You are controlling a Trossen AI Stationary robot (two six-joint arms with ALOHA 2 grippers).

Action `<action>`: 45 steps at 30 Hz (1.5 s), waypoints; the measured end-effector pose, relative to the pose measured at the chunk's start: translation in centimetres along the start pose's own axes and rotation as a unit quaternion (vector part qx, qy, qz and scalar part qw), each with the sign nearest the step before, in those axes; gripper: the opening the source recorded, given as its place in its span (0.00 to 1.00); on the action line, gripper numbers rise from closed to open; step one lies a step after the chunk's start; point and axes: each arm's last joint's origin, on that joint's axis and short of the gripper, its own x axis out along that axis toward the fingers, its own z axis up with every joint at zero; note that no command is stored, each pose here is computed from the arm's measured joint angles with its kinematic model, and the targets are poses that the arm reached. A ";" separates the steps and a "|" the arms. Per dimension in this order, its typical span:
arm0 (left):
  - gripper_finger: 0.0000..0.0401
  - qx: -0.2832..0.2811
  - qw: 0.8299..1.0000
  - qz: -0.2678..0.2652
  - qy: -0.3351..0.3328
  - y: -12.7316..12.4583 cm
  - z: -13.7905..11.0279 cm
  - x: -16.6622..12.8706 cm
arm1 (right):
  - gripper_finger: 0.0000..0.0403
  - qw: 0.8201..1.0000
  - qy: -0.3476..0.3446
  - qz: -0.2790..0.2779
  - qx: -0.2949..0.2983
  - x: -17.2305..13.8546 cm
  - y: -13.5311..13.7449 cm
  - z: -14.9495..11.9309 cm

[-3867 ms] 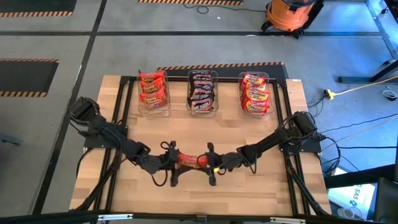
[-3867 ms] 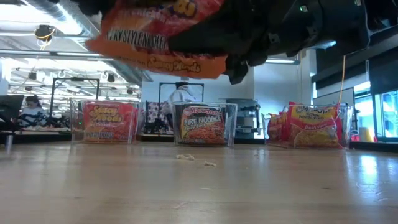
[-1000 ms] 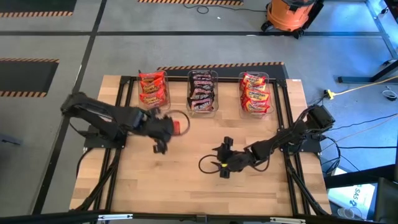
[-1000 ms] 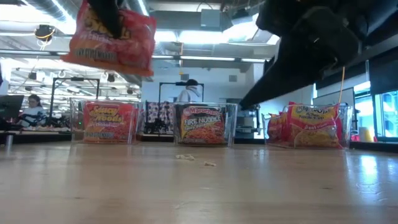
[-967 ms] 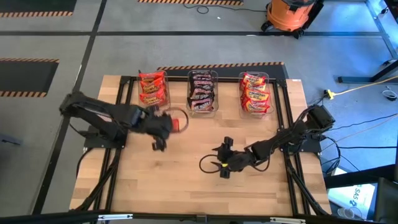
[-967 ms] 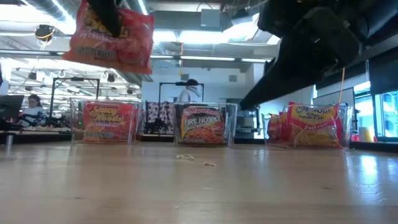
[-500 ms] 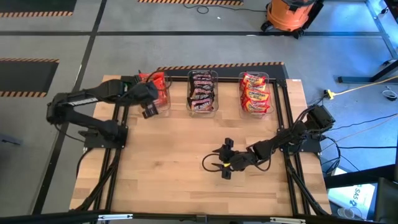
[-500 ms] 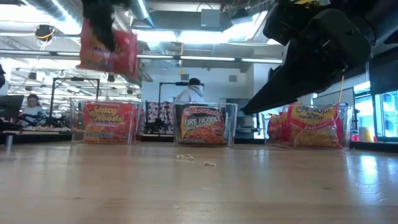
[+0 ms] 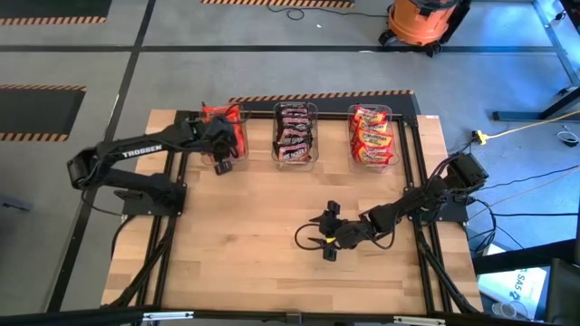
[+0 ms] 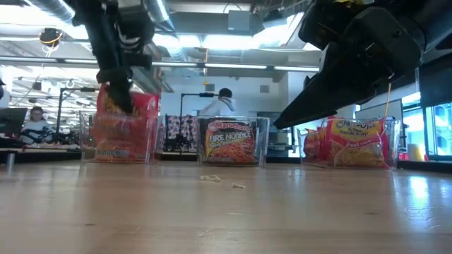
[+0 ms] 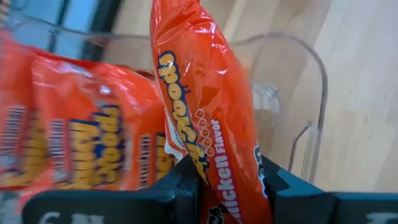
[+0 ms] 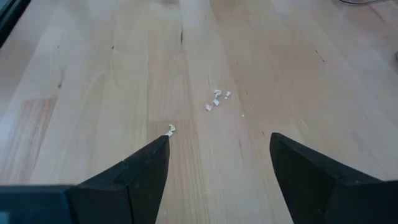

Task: Sort Maruchan noodles
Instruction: Put the orange noodle pack into the left transparent bin, then return to Home Position

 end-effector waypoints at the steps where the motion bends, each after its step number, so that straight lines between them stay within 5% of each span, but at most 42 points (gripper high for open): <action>1: 0.17 -0.003 1.000 -0.008 0.000 0.0 -0.3 0.4 | 0.63 1.000 0.000 0.000 0.000 0.0 0.0 0.0; 13: 0.19 -0.013 1.000 -0.018 0.002 -0.8 -2.8 3.6 | 0.63 1.000 -0.002 0.000 0.002 0.0 0.0 0.0; 22: 0.35 -0.019 1.000 -0.002 0.001 -0.7 -2.8 3.8 | 0.63 1.000 -0.004 0.001 0.003 0.0 0.0 0.1; 36: 0.37 -0.071 0.996 -0.028 -0.051 1.5 2.0 -2.8 | 0.63 1.000 -0.004 0.001 0.008 0.0 0.0 0.1; 39: 0.37 -0.113 0.975 -0.122 -0.146 1.5 3.9 -5.3 | 0.63 1.000 -0.004 0.001 0.015 0.0 0.0 0.1; 42: 0.37 -0.125 0.925 -0.248 -0.258 0.1 5.6 -7.2 | 0.63 1.000 -0.009 0.001 0.018 0.0 0.2 0.5; 45: 0.37 -0.127 0.885 -0.318 -0.316 -1.8 6.8 -8.2 | 0.63 0.999 -0.027 -0.016 0.022 0.0 0.3 1.2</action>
